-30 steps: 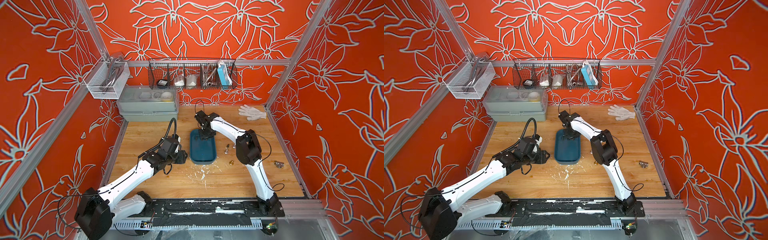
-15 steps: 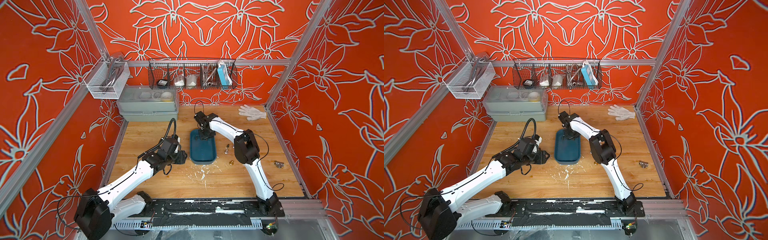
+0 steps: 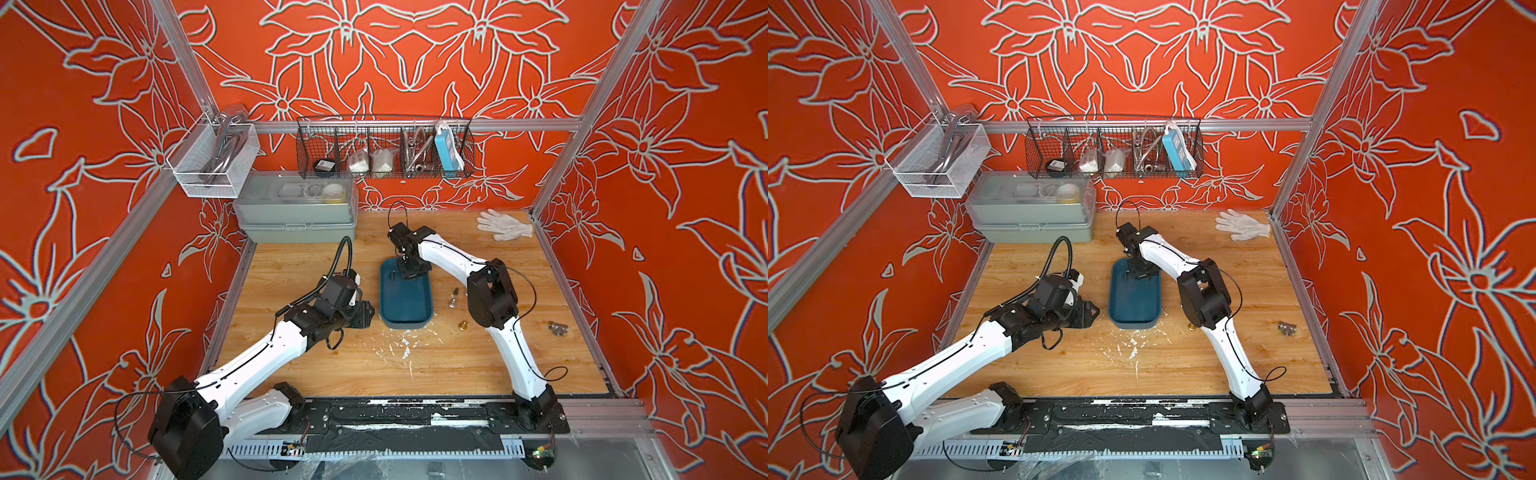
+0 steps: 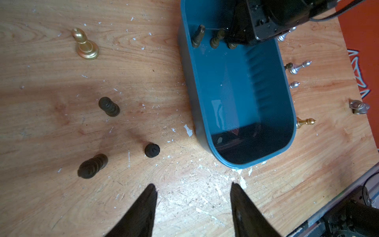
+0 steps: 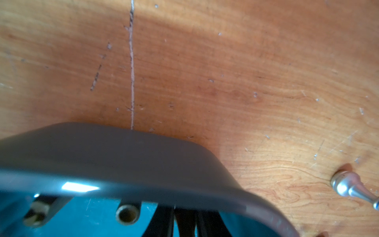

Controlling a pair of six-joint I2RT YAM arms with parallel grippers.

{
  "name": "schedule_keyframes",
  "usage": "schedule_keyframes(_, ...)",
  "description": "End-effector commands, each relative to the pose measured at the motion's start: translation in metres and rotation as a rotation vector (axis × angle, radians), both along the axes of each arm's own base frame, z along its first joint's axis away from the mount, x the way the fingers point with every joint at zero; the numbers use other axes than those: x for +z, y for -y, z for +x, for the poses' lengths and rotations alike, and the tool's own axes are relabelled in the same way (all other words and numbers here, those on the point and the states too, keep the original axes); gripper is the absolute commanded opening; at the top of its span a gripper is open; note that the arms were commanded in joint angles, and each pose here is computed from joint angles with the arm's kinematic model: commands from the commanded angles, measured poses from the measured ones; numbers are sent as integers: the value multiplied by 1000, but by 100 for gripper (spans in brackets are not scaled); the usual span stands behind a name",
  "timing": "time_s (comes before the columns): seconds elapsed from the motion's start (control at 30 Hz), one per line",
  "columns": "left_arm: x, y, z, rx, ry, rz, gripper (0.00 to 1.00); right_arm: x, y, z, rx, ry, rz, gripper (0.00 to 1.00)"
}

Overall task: Put the chess pieces into the storage box
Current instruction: Place the chess piece in the storage box.

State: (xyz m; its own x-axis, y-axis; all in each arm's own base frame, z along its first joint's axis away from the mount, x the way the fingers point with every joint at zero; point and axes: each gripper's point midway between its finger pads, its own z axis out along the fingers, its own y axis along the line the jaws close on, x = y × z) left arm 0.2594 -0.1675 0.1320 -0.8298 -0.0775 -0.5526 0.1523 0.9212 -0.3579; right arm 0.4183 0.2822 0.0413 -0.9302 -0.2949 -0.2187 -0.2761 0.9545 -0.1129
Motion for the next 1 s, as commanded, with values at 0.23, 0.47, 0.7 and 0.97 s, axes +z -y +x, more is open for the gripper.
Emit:
schedule_keyframes(0.23,-2,-3,1,12,1,3,58,1,1,4,-2,3,-18,26)
schedule_keyframes(0.47,1,-2,2,7,7,1,57,11,-2,7,4,20,-8,34)
schedule_keyframes(0.7,13,-2,6,16,27,-3,58,44,-4,5,23,45,29,42)
schedule_keyframes(0.97,57,-20,39,104,49,-53,59,121,-5,-15,82,130,151,49)
